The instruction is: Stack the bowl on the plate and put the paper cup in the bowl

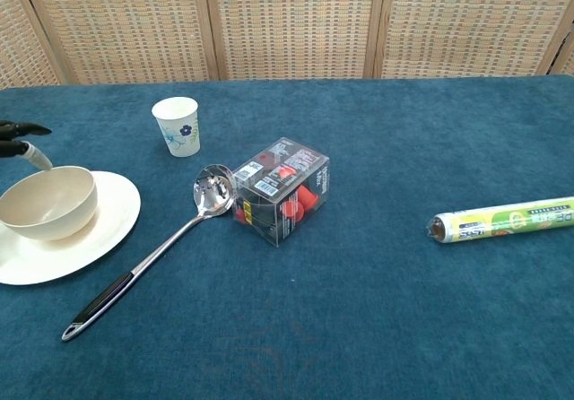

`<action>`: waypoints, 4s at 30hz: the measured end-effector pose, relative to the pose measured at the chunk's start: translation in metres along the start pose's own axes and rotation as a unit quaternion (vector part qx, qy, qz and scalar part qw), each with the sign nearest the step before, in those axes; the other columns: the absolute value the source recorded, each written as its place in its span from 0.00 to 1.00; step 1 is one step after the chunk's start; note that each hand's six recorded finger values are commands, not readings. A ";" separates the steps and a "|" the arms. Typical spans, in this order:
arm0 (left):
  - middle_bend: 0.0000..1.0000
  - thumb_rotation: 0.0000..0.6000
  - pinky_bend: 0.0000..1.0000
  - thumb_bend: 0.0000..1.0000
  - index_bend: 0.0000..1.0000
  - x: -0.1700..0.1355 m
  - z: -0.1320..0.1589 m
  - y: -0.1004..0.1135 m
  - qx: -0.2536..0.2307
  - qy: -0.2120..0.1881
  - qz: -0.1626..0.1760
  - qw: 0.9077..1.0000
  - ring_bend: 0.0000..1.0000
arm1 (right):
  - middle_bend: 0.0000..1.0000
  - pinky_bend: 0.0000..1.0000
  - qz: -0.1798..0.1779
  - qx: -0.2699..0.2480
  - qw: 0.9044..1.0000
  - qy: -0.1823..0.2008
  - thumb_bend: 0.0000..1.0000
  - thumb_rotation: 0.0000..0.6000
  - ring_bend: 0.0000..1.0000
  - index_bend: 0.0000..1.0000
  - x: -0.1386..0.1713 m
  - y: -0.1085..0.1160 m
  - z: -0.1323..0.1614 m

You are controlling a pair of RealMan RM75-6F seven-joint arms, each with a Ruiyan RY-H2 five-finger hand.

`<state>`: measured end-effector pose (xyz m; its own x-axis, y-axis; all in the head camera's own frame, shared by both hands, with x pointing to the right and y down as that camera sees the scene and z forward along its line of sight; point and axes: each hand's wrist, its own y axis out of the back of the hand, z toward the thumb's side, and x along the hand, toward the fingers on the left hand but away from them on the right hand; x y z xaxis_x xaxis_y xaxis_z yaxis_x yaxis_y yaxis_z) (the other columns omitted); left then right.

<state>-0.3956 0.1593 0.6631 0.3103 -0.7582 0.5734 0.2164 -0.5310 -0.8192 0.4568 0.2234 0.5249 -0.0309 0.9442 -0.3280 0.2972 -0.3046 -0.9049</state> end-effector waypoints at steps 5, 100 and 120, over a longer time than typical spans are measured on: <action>0.00 1.00 0.00 0.12 0.22 -0.005 -0.009 0.033 -0.022 0.006 0.036 0.999 0.00 | 0.00 0.00 0.002 0.001 1.000 0.002 0.14 1.00 0.00 0.01 0.000 -0.001 0.001; 0.05 1.00 0.02 0.46 0.71 0.204 0.071 0.063 0.032 0.076 0.038 0.996 0.00 | 0.00 0.00 0.024 -0.043 0.997 -0.057 0.14 1.00 0.00 0.01 -0.016 -0.005 -0.043; 0.05 1.00 0.01 0.46 0.71 0.054 0.031 0.127 -0.011 -0.002 0.055 0.998 0.00 | 0.00 0.00 0.008 -0.025 0.999 -0.045 0.14 1.00 0.00 0.01 -0.010 -0.001 -0.031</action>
<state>-0.3224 0.0628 0.5897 0.3352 -0.8110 0.4795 0.1609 -0.4522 -0.8773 0.4867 0.2181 0.5380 -0.1120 0.9235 -0.3668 0.3461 -0.3098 -0.8856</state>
